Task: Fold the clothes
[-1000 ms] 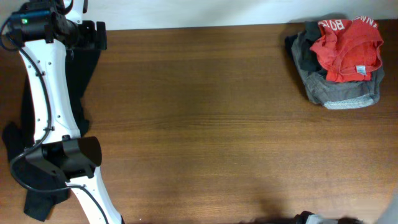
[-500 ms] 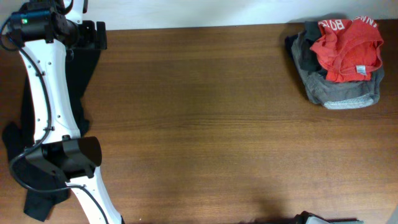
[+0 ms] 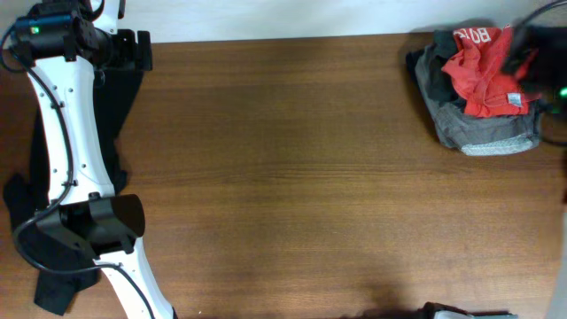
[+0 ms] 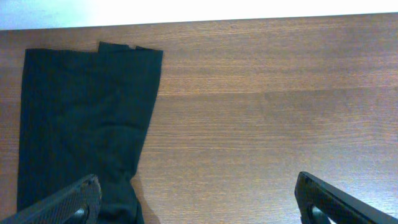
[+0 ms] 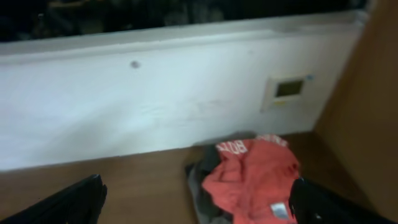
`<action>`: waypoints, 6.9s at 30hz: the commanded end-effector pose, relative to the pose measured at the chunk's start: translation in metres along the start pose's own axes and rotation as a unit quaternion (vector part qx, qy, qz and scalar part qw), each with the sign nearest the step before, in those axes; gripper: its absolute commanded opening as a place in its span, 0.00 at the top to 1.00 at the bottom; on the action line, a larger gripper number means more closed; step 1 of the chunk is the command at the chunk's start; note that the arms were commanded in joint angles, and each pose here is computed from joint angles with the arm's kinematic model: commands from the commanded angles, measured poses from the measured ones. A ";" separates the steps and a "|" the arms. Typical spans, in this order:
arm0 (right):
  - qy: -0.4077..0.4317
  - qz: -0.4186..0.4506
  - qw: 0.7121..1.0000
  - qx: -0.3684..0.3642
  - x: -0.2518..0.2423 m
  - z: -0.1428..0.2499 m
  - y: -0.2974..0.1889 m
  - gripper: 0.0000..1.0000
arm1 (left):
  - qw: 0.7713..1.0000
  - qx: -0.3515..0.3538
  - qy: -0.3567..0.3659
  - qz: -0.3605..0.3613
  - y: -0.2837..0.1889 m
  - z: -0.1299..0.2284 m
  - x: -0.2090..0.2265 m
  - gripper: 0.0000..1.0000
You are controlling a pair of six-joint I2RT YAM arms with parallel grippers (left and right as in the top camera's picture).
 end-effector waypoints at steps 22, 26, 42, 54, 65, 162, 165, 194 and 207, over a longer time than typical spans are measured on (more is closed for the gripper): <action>-0.070 -0.057 0.995 -0.048 0.021 0.267 -0.033 0.01 | 1.000 0.008 0.004 0.007 0.008 0.001 0.000 0.01; -0.067 -0.059 0.995 -0.047 0.020 0.301 -0.035 0.01 | 1.000 0.008 0.003 0.007 0.008 0.001 0.000 0.01; -0.076 -0.100 0.992 -0.027 0.030 0.358 -0.030 0.01 | 1.000 0.008 0.003 0.007 0.008 0.001 0.000 0.01; -0.079 -0.102 0.987 -0.097 0.030 0.351 -0.039 0.01 | 1.000 0.008 0.004 0.007 0.008 0.001 0.000 0.01; -0.079 -0.102 0.987 -0.096 0.030 0.352 -0.039 0.01 | 1.000 0.008 0.003 0.007 0.008 0.001 0.000 0.01; -0.079 -0.103 0.987 -0.096 0.030 0.352 -0.039 0.01 | 0.892 -0.445 0.081 0.006 -0.026 0.359 -0.079 0.01; -0.079 -0.102 0.987 -0.096 0.030 0.352 -0.039 0.01 | 0.892 -0.444 0.081 0.007 -0.025 0.360 -0.080 0.01; -0.079 -0.102 0.987 -0.096 0.030 0.352 -0.039 0.01 | 0.905 -0.417 0.077 0.015 -0.017 0.361 -0.080 0.01; -0.079 -0.102 0.987 -0.096 0.030 0.352 -0.039 0.01 | 0.905 -0.417 0.076 0.015 -0.017 0.361 -0.079 0.01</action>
Point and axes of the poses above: each gripper's point midway between its finger pads, its own y axis out along the fingers, its own x axis along the line the jaws close on, z = x × y, the point moved 10 cm from there along -y, back along the fingers, and after that the axes turned 2 degrees about y, right-handed, at the moved point
